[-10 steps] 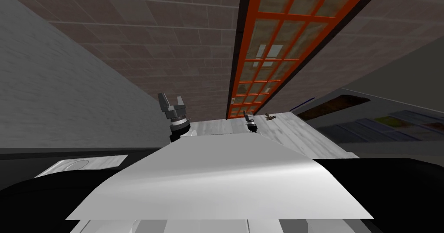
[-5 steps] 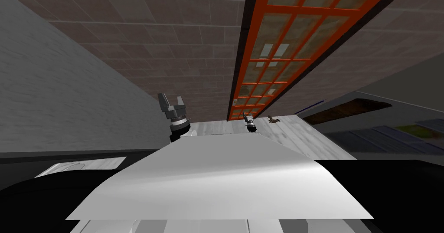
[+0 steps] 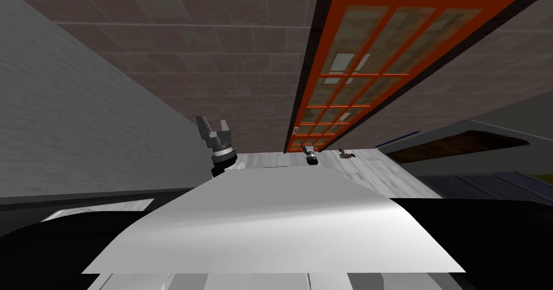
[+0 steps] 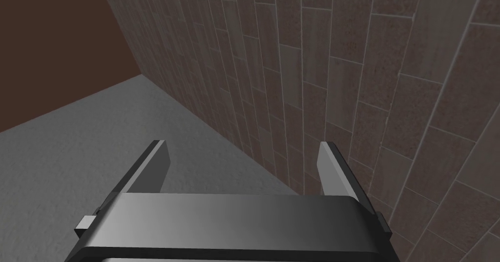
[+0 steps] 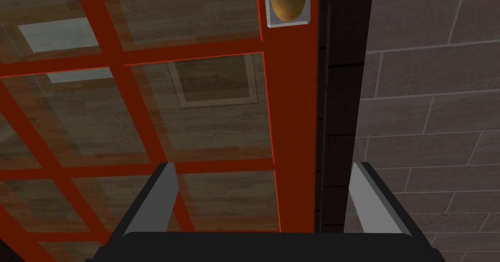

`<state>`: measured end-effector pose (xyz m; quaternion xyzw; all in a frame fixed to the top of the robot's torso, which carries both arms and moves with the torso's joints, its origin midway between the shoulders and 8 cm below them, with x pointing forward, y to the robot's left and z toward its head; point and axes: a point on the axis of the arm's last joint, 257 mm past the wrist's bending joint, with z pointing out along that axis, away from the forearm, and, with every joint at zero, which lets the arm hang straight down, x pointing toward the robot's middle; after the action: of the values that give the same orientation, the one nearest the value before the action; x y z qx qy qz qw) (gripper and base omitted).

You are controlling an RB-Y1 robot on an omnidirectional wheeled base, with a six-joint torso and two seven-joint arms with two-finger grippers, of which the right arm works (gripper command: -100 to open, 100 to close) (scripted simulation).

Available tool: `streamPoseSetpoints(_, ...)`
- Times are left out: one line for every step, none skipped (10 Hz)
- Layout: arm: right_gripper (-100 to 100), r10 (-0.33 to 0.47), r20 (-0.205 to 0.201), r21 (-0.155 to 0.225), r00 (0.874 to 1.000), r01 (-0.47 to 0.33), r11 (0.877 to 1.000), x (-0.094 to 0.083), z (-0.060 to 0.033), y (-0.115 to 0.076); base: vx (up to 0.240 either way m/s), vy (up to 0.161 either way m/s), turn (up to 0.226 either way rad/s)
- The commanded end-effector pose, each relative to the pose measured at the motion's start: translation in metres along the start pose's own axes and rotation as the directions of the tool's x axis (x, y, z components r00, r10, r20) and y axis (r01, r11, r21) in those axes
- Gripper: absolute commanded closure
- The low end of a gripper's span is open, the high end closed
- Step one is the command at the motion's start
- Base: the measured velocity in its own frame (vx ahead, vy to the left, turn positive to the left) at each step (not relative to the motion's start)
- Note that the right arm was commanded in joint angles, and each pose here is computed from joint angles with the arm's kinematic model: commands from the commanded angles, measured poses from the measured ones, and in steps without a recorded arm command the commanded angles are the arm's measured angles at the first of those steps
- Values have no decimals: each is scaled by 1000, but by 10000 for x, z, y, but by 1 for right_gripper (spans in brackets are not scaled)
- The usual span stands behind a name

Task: Pull the door open

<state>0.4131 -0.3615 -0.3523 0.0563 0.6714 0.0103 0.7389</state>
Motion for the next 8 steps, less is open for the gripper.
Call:
streamPoseSetpoints(-100,-20,-15,2,1000,20,1000,80,-21,12,92,-20,53)
streamPoseSetpoints(-100,-36,-30,2,999,36,999,157,-42,23,109,-19,88)
streamPoseSetpoints(-100,-52,-45,2,998,53,999,234,-64,38,126,-25,98)
streamPoseSetpoints(-100,-65,-57,2,996,65,998,298,-84,54,151,-23,75)
streamPoseSetpoints(-100,-80,-73,0,994,80,997,378,-109,79,156,-30,83)
streamPoseSetpoints(-100,-87,-81,-1,993,88,996,421,-123,95,125,-12,78)
streamPoseSetpoints(-100,-92,-86,-2,992,92,996,447,-132,107,90,-3,28)
streamPoseSetpoints(-100,-87,-82,-1,993,88,996,422,-123,98,38,-2,4)
